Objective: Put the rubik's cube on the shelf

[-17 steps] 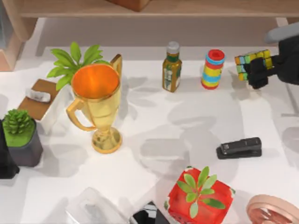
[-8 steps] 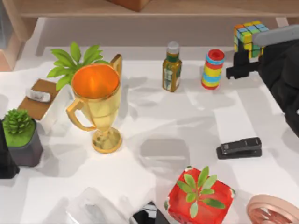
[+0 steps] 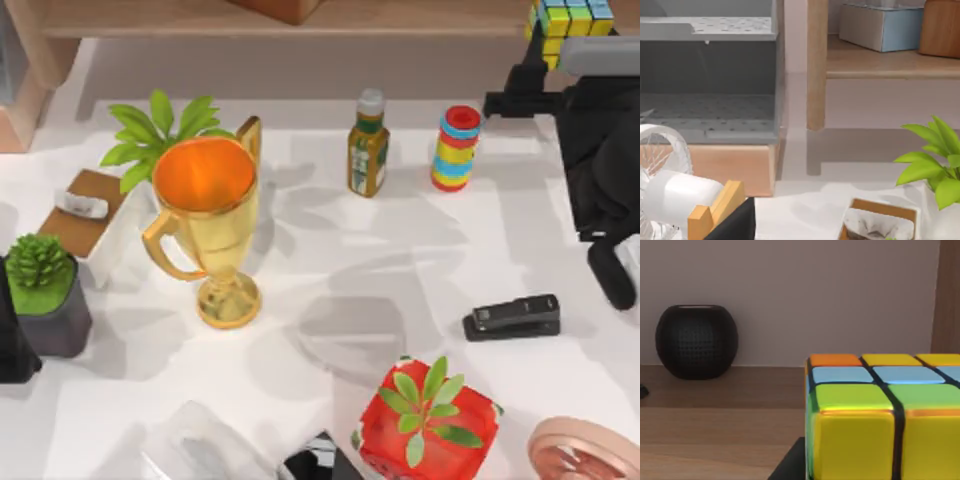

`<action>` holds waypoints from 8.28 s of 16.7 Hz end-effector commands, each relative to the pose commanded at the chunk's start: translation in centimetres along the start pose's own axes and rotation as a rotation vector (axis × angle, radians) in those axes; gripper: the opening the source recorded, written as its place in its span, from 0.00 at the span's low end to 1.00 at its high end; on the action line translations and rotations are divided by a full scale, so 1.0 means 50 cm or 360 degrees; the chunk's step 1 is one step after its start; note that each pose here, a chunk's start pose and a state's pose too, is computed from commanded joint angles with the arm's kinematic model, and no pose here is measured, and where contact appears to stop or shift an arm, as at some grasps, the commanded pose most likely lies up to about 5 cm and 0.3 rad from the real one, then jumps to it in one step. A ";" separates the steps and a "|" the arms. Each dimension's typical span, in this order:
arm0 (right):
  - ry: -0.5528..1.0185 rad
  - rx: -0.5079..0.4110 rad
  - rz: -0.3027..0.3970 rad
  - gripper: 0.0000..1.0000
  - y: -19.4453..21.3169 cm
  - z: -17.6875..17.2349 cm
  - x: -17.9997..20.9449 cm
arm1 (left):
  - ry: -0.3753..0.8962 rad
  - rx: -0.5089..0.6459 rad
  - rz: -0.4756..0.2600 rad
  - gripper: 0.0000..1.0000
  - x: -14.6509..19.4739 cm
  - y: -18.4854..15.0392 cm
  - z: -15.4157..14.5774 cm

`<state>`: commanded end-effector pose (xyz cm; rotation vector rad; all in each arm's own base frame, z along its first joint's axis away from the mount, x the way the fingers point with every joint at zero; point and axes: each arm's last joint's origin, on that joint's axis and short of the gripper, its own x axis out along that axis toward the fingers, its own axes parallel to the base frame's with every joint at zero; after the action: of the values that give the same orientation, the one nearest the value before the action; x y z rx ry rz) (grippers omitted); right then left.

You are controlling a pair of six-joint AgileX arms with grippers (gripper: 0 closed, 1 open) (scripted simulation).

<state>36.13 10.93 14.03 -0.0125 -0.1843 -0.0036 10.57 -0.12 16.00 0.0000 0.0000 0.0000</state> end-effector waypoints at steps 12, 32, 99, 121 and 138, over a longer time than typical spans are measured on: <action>-0.0067 0.0028 -0.0013 0.00 0.001 0.025 0.040 | 0.0000 0.0000 0.0000 1.00 0.000 0.000 0.000; -0.0025 0.0011 -0.0016 0.38 -0.001 -0.005 0.201 | 0.0000 0.0000 0.0000 1.00 0.000 0.000 0.000; 0.0223 0.2511 -0.0239 0.70 -0.579 -0.055 -0.227 | 0.0000 0.0000 0.0000 1.00 0.000 0.000 0.000; 0.0251 0.2524 -0.0282 0.00 -0.579 -0.075 -0.192 | 0.0000 0.0000 0.0000 1.00 0.000 0.000 0.000; 0.0239 0.2508 -0.0274 0.00 -0.586 -0.109 0.001 | 0.0000 0.0000 0.0000 1.00 0.000 0.000 0.000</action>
<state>37.04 -18.42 9.02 1.5710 0.0022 -0.0298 10.57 -0.12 16.00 0.0000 0.0000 0.0000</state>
